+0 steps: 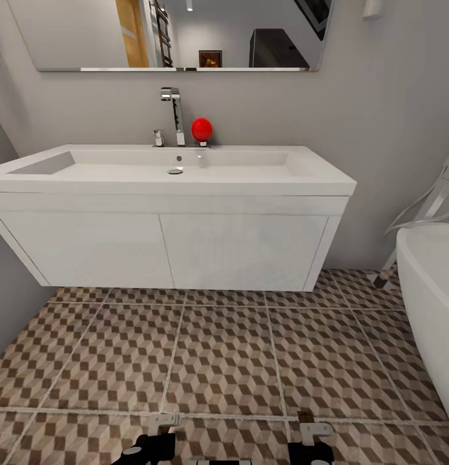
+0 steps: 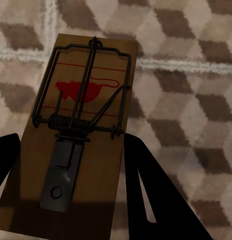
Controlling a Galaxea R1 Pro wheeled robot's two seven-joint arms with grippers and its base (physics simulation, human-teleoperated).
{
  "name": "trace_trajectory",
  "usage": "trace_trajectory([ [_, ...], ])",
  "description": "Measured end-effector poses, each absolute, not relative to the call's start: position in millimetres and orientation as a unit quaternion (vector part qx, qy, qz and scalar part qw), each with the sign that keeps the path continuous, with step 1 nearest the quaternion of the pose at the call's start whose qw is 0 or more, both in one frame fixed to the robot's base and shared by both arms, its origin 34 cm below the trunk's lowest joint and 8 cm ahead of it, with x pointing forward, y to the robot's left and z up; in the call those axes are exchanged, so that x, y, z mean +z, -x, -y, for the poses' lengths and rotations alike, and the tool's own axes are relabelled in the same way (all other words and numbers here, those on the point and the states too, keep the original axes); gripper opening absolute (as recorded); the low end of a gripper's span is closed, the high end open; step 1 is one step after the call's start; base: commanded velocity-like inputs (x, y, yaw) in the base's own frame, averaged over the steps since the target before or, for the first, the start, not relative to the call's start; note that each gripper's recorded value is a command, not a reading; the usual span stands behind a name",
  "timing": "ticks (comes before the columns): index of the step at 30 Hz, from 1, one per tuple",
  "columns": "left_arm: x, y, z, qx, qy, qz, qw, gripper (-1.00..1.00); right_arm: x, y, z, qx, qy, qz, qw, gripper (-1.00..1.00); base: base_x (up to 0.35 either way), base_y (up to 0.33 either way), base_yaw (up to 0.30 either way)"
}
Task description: Take the four mousetraps from the cabinet in the bathroom and place them on the bathroom floor. Make sure all four end up on the same floor surface, and ensure that at least two of them are either under or directly next to the same bathroom sink.
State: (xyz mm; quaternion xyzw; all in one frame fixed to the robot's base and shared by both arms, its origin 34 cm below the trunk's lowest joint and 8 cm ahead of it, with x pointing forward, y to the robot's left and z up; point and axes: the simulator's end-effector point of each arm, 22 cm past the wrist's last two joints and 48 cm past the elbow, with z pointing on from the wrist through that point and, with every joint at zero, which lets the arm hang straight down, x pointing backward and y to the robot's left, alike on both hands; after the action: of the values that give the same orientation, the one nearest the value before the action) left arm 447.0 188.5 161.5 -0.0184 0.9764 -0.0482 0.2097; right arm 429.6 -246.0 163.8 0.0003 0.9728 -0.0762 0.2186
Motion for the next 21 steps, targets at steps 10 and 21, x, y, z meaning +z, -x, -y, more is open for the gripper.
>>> trace_trajectory([
  [10, 179, -483, -196, -0.050, 0.020, -0.966, 0.251, -1.00, 164, -429, 245, -0.076, 0.001, -0.973, 0.218, -1.00, 0.000, 0.000, 0.000],
  [21, 197, -516, -212, -0.046, 0.017, -0.956, 0.289, -1.00, 162, -426, 248, -0.081, -0.002, -0.975, 0.208, -1.00, 0.000, 0.000, 0.000],
])
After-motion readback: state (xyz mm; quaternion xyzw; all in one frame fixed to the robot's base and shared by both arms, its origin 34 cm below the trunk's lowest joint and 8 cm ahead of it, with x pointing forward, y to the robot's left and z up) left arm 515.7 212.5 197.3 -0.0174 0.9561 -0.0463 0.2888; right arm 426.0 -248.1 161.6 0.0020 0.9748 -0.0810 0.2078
